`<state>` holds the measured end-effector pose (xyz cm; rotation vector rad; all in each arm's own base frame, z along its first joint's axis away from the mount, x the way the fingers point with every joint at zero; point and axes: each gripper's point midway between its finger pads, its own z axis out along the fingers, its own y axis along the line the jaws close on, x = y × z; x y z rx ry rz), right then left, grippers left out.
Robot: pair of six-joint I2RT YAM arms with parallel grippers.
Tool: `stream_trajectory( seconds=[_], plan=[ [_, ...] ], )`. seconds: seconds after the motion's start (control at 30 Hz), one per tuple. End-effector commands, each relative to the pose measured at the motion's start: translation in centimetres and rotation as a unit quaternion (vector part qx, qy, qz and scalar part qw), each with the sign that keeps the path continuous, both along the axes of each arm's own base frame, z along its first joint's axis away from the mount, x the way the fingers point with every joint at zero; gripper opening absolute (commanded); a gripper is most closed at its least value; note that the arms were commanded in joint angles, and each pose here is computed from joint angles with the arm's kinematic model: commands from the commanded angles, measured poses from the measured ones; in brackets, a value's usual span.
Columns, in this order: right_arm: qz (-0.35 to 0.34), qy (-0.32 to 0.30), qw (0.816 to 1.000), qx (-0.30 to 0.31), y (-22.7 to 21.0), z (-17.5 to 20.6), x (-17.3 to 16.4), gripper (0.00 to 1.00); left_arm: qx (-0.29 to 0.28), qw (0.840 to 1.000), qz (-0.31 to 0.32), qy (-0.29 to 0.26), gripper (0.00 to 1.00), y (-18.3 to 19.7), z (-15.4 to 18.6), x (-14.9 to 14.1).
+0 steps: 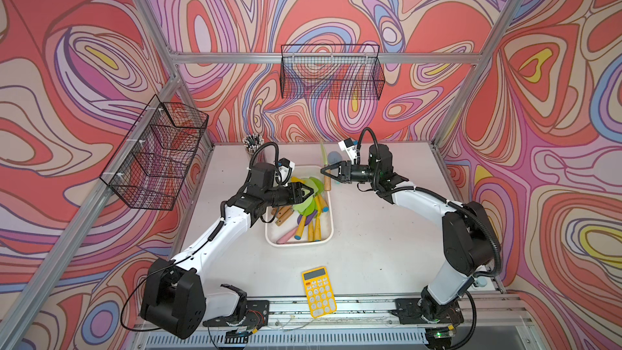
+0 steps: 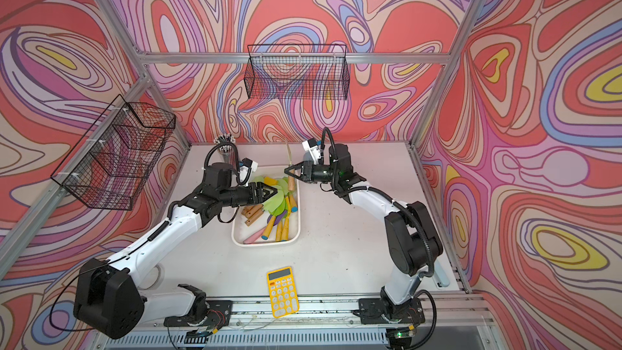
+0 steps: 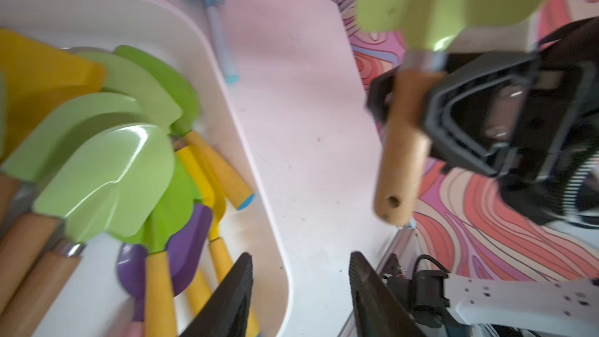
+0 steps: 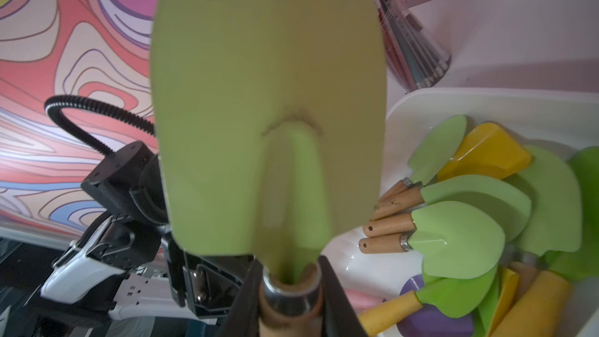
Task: Take the shovel out of the storage box
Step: Place the shovel at the center of the board.
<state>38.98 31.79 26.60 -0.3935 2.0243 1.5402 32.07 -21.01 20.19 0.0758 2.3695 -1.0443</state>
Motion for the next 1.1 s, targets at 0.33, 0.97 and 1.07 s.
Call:
stream_trajectory(
  seconds=[0.33, 0.97, 1.07],
  plan=[
    [-0.150, 0.046, 0.920, -0.359, -7.2, -12.4, 6.1, 0.03, 0.231, 0.964, 0.108, 0.072, 0.50, 7.9, -7.4, -1.6],
    [-0.228, 0.104, 0.828, -0.502, -14.6, -22.7, 15.9, 0.04, 0.252, 0.955, 0.141, 0.074, 0.50, 9.3, -9.2, -2.0],
    [-0.231, 0.109, 0.822, -0.509, -15.1, -23.9, 17.1, 0.04, 0.252, 0.954, 0.145, 0.070, 0.50, 9.6, -9.1, -2.2]
  ],
)
